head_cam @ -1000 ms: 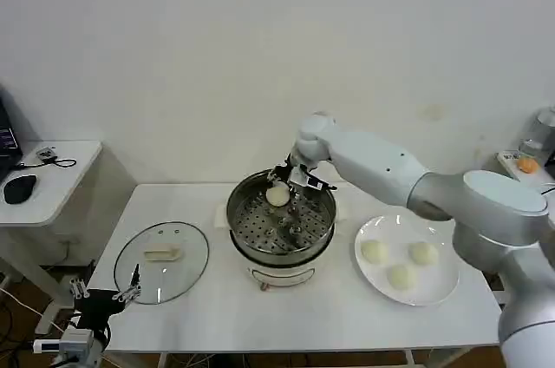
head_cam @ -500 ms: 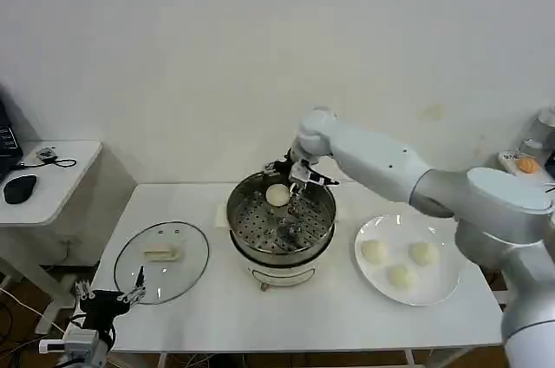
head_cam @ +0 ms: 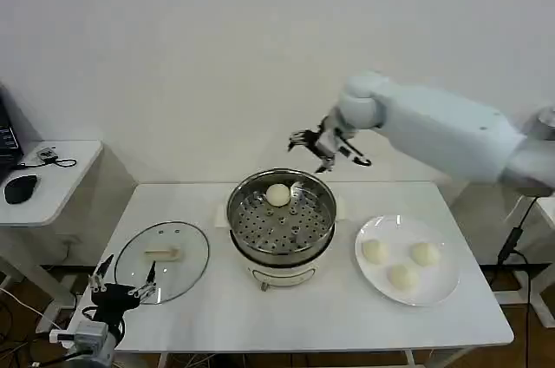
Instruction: Take steamed baozi put them in steamer then cover it.
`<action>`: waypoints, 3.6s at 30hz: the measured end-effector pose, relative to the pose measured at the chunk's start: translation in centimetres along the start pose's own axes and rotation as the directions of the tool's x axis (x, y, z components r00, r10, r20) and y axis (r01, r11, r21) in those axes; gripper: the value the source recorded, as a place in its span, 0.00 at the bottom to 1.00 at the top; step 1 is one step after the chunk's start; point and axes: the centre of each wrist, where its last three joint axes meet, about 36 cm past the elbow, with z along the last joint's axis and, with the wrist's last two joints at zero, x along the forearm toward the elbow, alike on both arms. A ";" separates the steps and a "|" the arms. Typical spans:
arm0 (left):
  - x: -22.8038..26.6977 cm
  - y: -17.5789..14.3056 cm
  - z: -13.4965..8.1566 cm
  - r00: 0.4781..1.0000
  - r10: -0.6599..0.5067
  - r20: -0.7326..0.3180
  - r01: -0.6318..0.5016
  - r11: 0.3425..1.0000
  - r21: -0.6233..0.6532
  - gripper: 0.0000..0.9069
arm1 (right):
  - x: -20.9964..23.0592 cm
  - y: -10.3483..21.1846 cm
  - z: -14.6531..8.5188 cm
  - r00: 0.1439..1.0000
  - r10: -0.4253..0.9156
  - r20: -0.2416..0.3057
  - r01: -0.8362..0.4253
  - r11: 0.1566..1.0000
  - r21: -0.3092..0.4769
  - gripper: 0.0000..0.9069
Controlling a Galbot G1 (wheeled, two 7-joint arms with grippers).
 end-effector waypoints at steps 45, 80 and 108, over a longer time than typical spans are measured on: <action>-2.4 2.4 -1.2 0.999 -0.021 0.043 0.022 0.999 -0.031 1.00 | -11.6 22.4 1.3 0.976 -0.219 0.012 0.175 0.746 -0.642 1.00; -2.6 2.5 -1.0 0.999 -0.028 0.034 0.029 0.999 -0.028 1.00 | -12.7 19.1 2.7 0.967 -0.256 -0.003 0.192 0.733 -0.652 0.74; -3.7 3.1 -1.7 0.996 -0.053 0.066 0.055 0.998 -0.021 1.00 | -0.4 -3.4 -5.2 0.999 -0.031 0.030 0.042 0.837 -0.545 0.76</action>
